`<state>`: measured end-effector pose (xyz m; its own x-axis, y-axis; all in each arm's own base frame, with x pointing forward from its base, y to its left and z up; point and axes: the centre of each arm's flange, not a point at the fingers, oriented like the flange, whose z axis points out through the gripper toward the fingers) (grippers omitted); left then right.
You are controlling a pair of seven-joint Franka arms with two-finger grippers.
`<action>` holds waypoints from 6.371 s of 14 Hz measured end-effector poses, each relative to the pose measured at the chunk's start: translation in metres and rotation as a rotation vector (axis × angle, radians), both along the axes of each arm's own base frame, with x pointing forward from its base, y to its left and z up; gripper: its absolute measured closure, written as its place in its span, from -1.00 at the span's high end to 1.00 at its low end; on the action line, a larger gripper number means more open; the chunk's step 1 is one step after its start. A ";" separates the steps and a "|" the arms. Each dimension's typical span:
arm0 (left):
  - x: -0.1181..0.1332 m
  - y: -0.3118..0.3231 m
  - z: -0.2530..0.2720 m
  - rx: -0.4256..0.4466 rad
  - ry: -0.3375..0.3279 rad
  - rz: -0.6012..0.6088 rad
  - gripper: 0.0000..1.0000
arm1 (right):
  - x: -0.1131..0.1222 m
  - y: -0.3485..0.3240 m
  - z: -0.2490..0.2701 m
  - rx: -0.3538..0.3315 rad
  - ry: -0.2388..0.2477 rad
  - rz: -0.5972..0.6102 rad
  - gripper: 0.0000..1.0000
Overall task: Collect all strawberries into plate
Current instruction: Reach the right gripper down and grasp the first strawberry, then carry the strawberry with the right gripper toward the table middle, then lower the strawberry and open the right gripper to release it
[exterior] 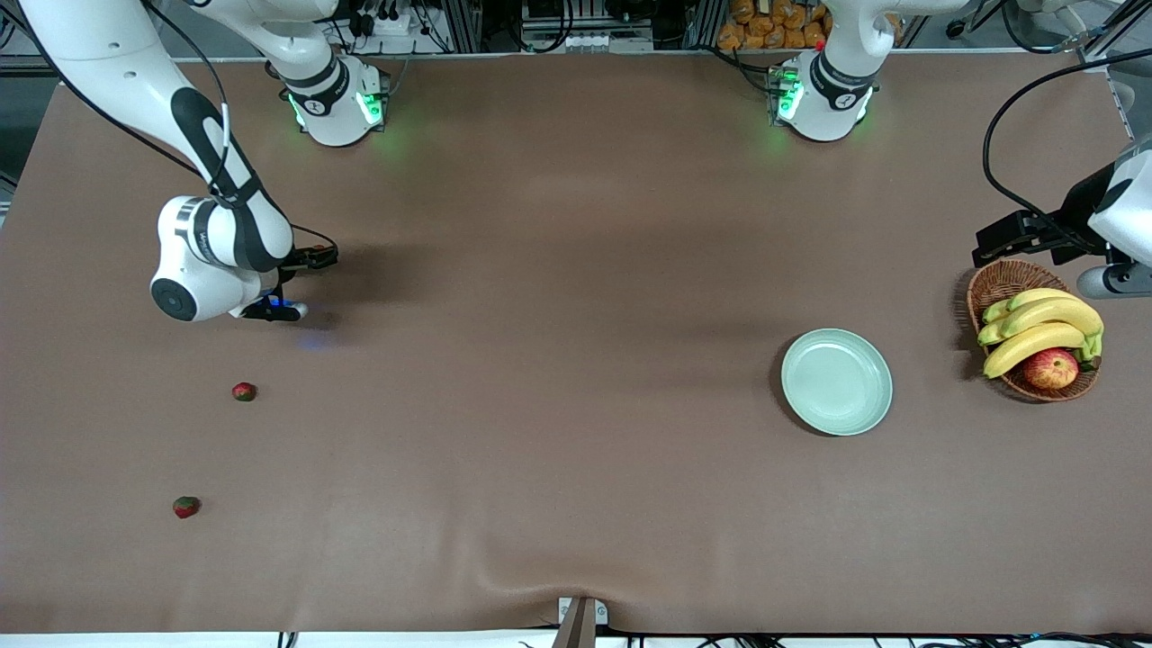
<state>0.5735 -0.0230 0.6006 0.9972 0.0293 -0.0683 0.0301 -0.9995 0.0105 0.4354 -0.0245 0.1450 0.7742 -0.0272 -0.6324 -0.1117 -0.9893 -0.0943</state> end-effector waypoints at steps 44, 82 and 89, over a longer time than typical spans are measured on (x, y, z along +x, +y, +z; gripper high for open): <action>0.001 0.028 0.003 0.000 -0.007 0.044 1.00 | 0.175 0.283 0.264 0.125 -0.648 0.447 -0.32; 0.020 0.016 -0.035 0.004 0.034 0.024 1.00 | 0.058 0.638 0.042 0.345 -1.029 0.607 0.40; 0.038 -0.004 -0.063 0.007 0.027 -0.005 1.00 | 0.132 0.570 0.149 0.255 -0.973 0.525 1.00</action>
